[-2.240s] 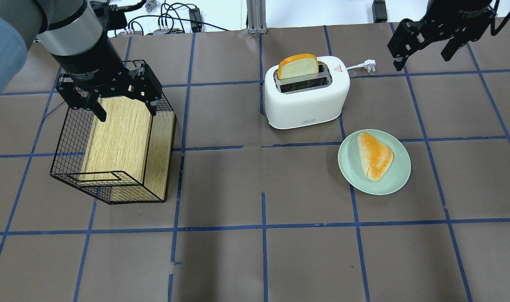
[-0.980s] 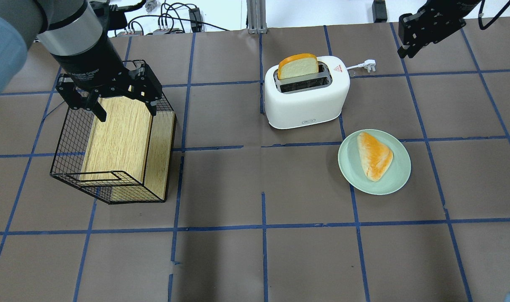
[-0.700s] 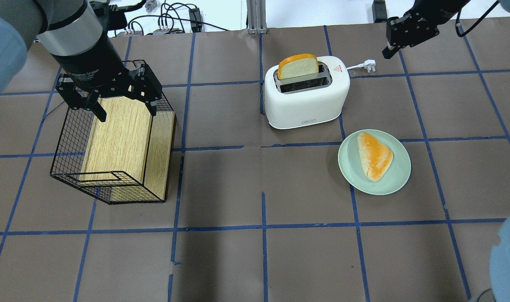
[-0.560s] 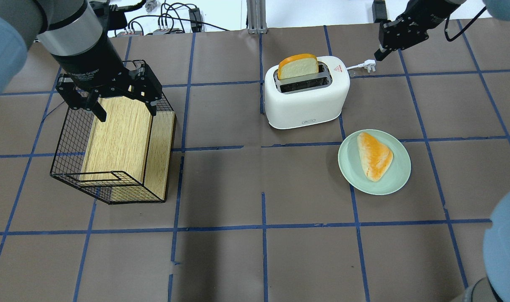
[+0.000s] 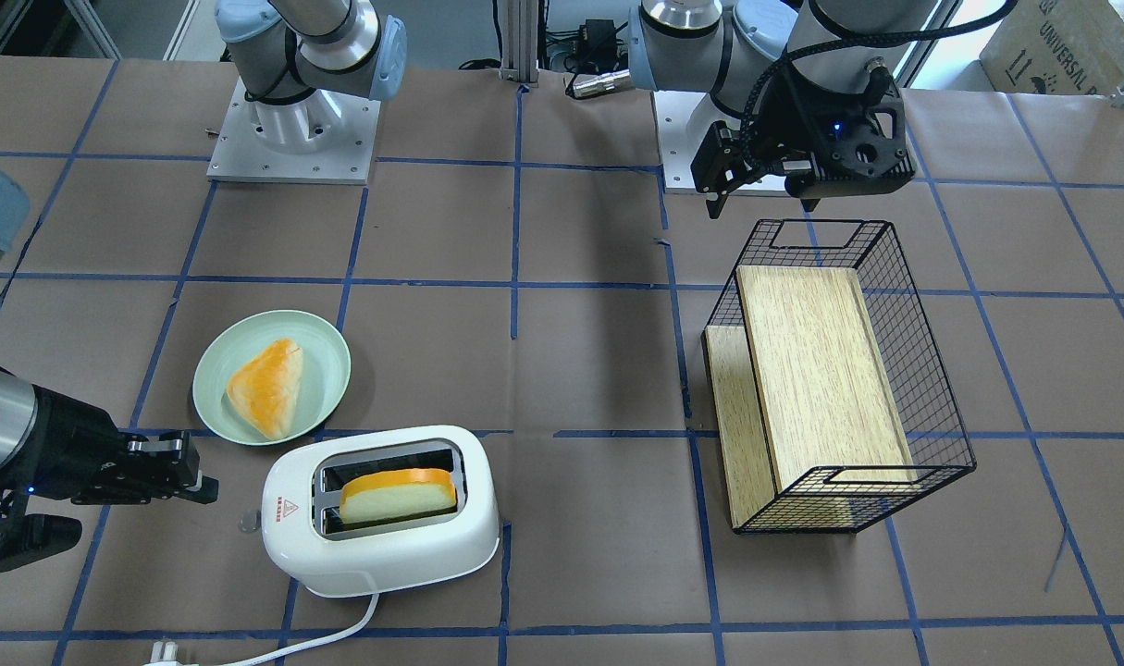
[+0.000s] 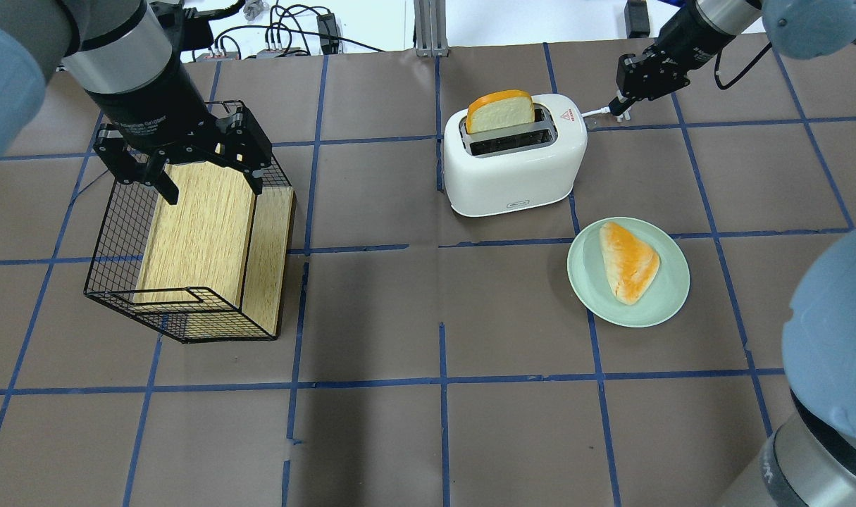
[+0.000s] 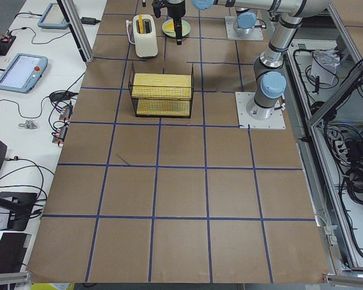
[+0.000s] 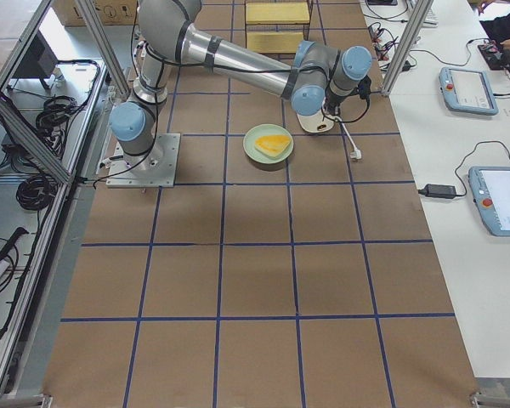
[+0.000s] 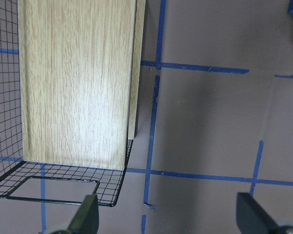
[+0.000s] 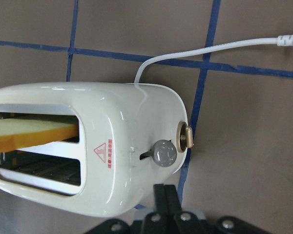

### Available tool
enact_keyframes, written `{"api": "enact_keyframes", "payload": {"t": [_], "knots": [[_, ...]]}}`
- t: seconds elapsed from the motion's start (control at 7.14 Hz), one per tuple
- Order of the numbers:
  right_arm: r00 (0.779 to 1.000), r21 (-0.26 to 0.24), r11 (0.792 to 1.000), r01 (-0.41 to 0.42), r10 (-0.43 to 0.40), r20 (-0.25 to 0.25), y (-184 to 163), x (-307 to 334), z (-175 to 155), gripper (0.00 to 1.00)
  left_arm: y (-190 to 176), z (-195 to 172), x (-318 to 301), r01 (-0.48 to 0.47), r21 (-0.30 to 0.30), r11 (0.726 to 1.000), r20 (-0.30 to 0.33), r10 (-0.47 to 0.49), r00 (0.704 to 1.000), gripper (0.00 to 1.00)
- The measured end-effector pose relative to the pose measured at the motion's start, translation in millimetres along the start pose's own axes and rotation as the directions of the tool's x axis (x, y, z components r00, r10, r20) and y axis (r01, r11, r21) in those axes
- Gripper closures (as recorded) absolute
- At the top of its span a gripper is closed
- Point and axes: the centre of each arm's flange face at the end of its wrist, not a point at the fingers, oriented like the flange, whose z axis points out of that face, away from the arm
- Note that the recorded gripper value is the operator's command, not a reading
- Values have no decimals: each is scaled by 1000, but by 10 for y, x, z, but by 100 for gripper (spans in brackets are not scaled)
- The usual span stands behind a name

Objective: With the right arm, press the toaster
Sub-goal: 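Push the toaster lever down with the right gripper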

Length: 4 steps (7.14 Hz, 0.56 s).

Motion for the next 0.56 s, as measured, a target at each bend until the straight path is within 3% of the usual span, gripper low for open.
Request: {"api": "enact_keyframes", "payload": {"t": [0.56], "knots": [[1000, -33, 999, -8, 8, 14, -64, 106, 293, 97, 1, 0, 0, 0, 0, 1000, 0, 0, 1000, 0]]}}
